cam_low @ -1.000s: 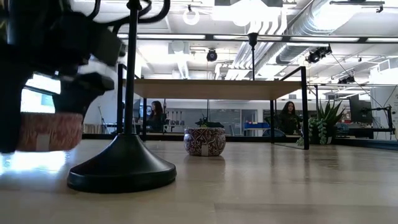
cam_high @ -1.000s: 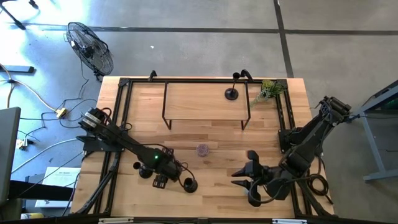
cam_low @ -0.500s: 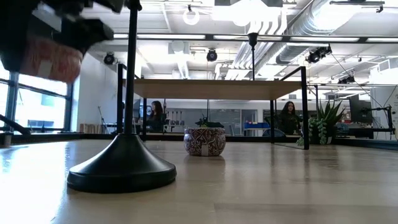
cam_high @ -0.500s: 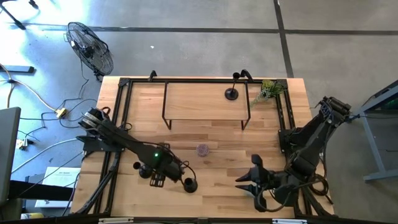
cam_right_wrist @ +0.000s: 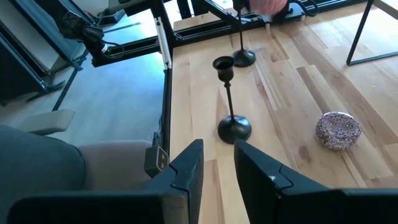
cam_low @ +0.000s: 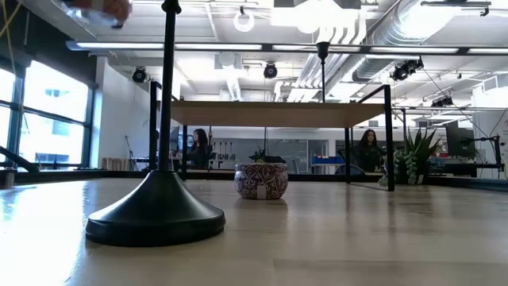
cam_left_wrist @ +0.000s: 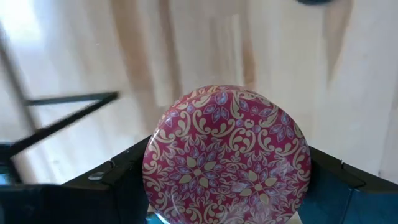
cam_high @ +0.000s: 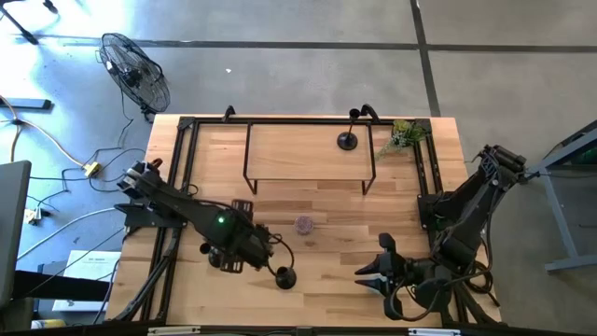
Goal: Pick & Place candle stick holders
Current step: Put the pink patterned scented candle on the shelf
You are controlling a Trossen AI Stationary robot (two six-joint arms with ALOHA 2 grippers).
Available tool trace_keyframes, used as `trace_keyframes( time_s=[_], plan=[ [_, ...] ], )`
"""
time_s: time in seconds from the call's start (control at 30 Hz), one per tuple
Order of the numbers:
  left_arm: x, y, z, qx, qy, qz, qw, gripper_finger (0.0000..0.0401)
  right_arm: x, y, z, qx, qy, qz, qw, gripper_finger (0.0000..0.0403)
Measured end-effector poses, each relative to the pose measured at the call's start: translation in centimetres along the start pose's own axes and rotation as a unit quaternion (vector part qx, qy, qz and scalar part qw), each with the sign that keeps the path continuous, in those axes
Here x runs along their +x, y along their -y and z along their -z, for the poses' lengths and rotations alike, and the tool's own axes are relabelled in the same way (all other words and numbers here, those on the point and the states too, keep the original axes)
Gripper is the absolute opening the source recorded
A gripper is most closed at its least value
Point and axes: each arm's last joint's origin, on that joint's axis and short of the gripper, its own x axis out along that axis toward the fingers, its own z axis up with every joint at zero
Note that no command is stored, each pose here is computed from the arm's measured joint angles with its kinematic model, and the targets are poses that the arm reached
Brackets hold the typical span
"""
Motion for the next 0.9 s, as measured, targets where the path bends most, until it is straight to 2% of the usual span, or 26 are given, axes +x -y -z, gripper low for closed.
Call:
trace_keyframes(
  time_s=[0.27, 0.43, 0.63, 0.9],
  plan=[
    [-3.8, -1.6, -0.1, 0.011, 0.085, -0.008, 0.996, 0.029, -0.1, -0.1, 0.1, -0.002, -0.001, -0.002, 1.0, 0.0083],
    [-5.2, -3.8, 0.1, -0.002, 0.113, -0.02, 0.993, 0.029, -0.1, -0.1, 0.0, 0.0, 0.002, 0.0, 1.0, 0.0083],
    [-5.3, -7.1, 0.1, -0.009, 0.113, -0.036, 0.993, 0.029, -0.1, -0.2, -0.2, 0.018, 0.015, 0.001, 1.0, 0.0083],
    [-4.4, -13.1, 0.0, -0.04, 0.089, -0.056, 0.994, 0.029, -0.1, -0.2, -0.3, 0.017, 0.025, 0.003, 1.0, 0.0083]
  ],
)
